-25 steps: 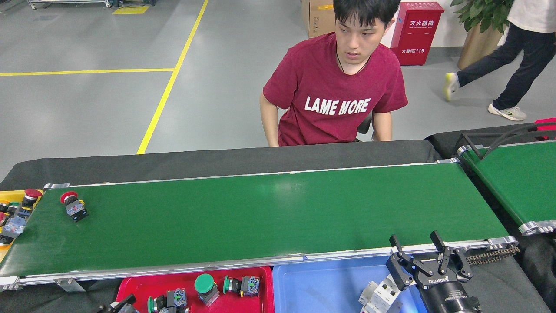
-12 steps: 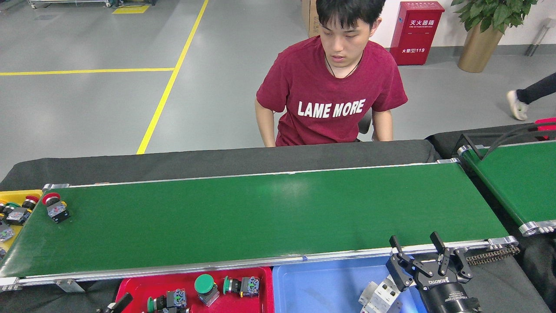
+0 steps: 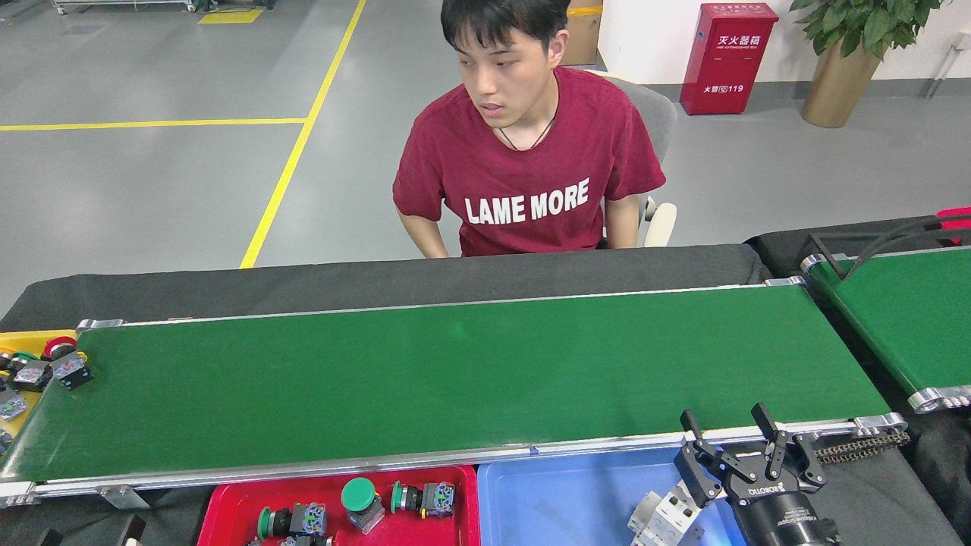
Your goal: Pick switch part from conveyor to tray
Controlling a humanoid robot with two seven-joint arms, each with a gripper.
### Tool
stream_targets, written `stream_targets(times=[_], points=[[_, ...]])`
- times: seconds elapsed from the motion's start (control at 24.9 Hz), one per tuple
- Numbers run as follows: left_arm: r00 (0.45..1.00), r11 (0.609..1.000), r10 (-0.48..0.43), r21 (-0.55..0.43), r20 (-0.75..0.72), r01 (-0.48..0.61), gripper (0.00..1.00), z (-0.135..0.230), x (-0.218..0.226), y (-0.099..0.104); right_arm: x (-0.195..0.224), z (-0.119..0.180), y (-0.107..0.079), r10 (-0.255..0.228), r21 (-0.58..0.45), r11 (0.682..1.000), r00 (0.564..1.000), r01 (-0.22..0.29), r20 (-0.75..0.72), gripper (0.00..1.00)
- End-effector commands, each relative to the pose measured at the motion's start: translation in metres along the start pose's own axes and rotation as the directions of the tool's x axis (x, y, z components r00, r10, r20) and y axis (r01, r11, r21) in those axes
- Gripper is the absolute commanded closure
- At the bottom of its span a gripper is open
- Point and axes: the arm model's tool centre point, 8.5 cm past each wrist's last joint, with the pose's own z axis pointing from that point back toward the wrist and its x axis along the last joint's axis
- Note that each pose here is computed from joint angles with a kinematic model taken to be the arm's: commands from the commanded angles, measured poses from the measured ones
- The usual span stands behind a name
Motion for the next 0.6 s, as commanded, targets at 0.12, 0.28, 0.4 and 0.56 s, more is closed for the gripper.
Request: stream_targets(times=[0.12,0.28,0.4,0.56], points=[[0.997,0.997,-0.044,0.064,0.058,0.040,0.00,-0.012,0.013,0.011,-0.001,-0.001,-0.008,0.011,-0.025,1.000,1.000,-0.011,0.000,0.03],[0.993,0.998,-0.038,0.059,0.112,0.031,0.00,-0.011,0.018,0.008,-0.001,-0.003,-0.009,0.010,-0.030,1.000,1.000,-0.010,0.000,0.03],[0.993,0.998,-0.038,0.056,0.108,0.032,0.00,-0.011,0.017,0.008,-0.001,-0.002,-0.008,0.009,-0.027,1.000,1.000,-0.009,-0.001,0.03],[0.995,0.998,-0.034,0.050,0.095,0.030,0.00,-0.010,0.015,0.007,-0.001,-0.001,-0.008,0.009,-0.025,1.000,1.000,-0.009,-0.003,0.03]])
